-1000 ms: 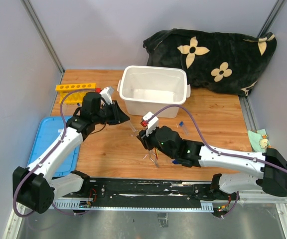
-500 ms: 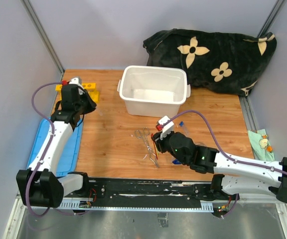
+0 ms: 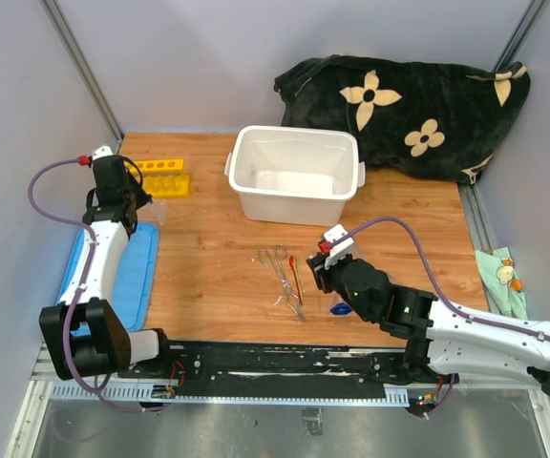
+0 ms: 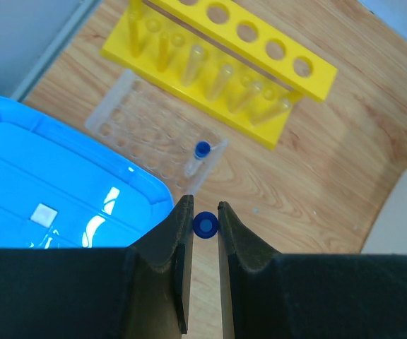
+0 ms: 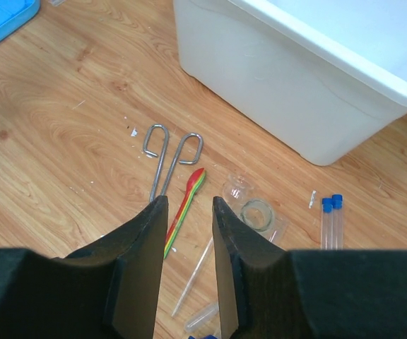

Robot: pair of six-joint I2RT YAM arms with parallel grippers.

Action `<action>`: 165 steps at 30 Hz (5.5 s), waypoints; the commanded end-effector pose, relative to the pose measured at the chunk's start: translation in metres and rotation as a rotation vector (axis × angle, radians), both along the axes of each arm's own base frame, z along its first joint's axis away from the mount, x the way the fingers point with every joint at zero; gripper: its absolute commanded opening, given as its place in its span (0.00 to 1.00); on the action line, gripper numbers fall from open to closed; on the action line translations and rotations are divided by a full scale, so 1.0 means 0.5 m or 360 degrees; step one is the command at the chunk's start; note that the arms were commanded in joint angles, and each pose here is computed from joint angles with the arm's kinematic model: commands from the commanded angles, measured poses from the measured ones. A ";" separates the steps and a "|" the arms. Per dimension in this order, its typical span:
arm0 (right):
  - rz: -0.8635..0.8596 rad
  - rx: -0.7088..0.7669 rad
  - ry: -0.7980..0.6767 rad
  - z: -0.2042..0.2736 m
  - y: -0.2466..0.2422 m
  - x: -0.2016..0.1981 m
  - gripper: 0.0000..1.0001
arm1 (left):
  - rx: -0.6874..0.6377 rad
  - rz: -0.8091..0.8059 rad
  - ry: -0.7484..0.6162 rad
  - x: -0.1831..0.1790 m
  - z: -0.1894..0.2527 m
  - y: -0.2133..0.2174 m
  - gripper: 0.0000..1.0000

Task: Organize the chemistry lab equipment
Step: Insert the test tube into the slot of the test tube rack.

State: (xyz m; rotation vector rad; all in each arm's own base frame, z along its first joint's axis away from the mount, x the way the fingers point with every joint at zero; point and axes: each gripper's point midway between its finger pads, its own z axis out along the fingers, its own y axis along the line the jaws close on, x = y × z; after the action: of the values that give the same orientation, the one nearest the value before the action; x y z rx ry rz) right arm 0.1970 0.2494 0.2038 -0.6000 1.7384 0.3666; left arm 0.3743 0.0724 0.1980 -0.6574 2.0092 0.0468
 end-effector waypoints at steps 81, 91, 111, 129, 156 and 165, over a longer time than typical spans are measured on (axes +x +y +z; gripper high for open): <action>-0.0210 0.0126 0.0039 -0.021 -0.086 0.063 0.34 | 0.0098 0.0308 0.0091 0.133 -0.134 0.120 0.00; -0.0226 0.0138 0.0040 -0.024 -0.095 0.065 0.34 | 0.0115 0.0299 0.0173 0.132 -0.159 0.113 0.00; -0.0204 0.0166 0.0040 -0.019 -0.100 0.065 0.34 | 0.0285 0.0310 0.0269 0.127 -0.176 0.097 0.00; -0.0207 0.0178 0.0038 -0.017 -0.105 0.063 0.34 | 0.0296 0.0323 0.0289 0.129 -0.186 0.095 0.10; -0.0223 0.0128 0.0040 -0.011 -0.113 0.066 0.34 | 0.0123 0.0290 -0.0075 0.105 0.027 0.054 0.65; -0.0491 -0.0062 0.0250 -0.023 -0.191 0.114 0.41 | -0.0236 -0.0206 -0.0230 0.039 0.085 -0.116 0.61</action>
State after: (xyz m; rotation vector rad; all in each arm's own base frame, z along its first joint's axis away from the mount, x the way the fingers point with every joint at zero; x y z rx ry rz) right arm 0.2392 0.1791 0.1873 -0.4137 1.8586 0.2469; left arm 0.4097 0.0680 0.2384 -0.7163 1.8617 0.0155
